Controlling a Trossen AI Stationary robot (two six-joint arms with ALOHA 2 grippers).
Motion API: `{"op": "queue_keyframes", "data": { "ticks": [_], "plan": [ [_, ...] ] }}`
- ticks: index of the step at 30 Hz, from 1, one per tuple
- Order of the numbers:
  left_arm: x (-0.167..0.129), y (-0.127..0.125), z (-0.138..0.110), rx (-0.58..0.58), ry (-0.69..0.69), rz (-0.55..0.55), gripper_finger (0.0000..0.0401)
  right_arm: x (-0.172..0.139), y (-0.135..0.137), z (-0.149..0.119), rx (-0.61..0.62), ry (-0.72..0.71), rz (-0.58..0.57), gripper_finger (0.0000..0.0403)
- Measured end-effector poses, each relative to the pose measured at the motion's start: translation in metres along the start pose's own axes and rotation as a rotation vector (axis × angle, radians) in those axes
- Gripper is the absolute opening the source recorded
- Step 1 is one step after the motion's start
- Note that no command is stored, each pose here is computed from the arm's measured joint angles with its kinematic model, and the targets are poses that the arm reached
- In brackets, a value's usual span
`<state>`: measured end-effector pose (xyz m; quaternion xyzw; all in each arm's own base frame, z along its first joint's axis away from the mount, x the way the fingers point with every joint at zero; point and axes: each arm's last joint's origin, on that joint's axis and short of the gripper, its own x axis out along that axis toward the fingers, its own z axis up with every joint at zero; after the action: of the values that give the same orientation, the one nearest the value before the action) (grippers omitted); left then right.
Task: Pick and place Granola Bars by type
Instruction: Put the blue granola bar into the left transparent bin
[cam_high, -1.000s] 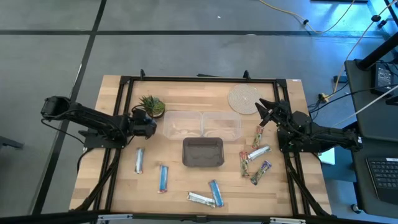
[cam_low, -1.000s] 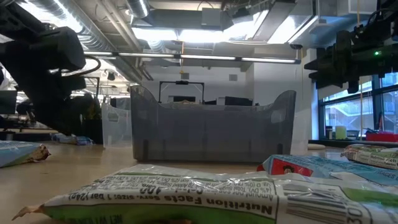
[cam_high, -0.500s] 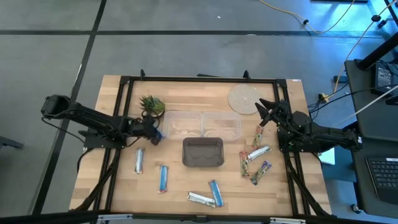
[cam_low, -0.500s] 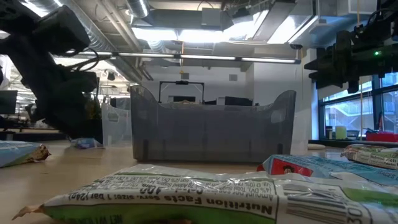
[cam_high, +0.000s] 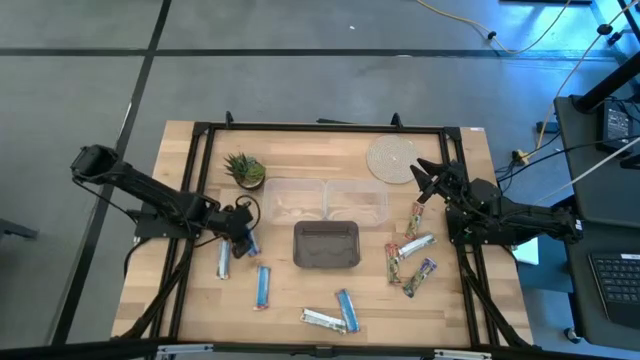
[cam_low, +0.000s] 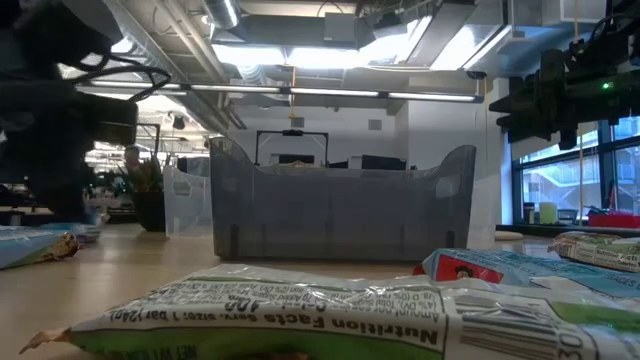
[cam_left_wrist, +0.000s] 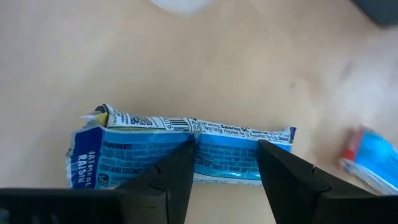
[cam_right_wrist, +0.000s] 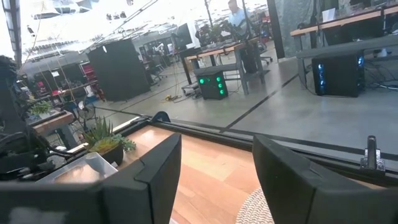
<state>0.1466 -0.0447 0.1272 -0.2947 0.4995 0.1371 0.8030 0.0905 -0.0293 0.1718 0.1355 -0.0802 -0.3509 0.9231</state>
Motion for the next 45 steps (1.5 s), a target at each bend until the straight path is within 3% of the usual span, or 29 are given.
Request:
{"op": "queue_keyframes", "data": {
  "ticks": [9,15,20,34,37,42,45],
  "plan": [
    [0.0,-0.022,-0.01,0.096,0.054,-0.024,0.0168,0.0,0.0,0.0,-0.05,0.0,0.0,0.02],
    [0.013,-0.044,-0.006,0.259,0.1,0.017,0.0168,0.0,0.0,0.0,-0.05,0.0,0.0,0.02],
    [0.018,-0.057,0.0,0.262,0.109,0.04,0.0168,0.0,0.0,0.0,-0.047,0.0,0.0,0.02],
    [-0.005,-0.074,0.013,0.419,0.198,0.151,0.0168,0.0,0.0,0.0,-0.049,0.0,0.0,0.02],
    [-0.006,-0.074,0.015,0.305,0.187,0.162,0.0168,0.0,0.0,0.0,-0.045,0.0,0.0,0.02],
    [-0.005,-0.072,0.018,-0.083,0.156,0.192,0.0168,0.0,0.0,0.0,-0.046,0.0,0.0,0.02],
    [-0.005,-0.072,0.019,-0.25,0.155,0.198,0.0168,0.0,0.0,0.0,-0.048,0.0,0.0,0.02]
  ]
}}
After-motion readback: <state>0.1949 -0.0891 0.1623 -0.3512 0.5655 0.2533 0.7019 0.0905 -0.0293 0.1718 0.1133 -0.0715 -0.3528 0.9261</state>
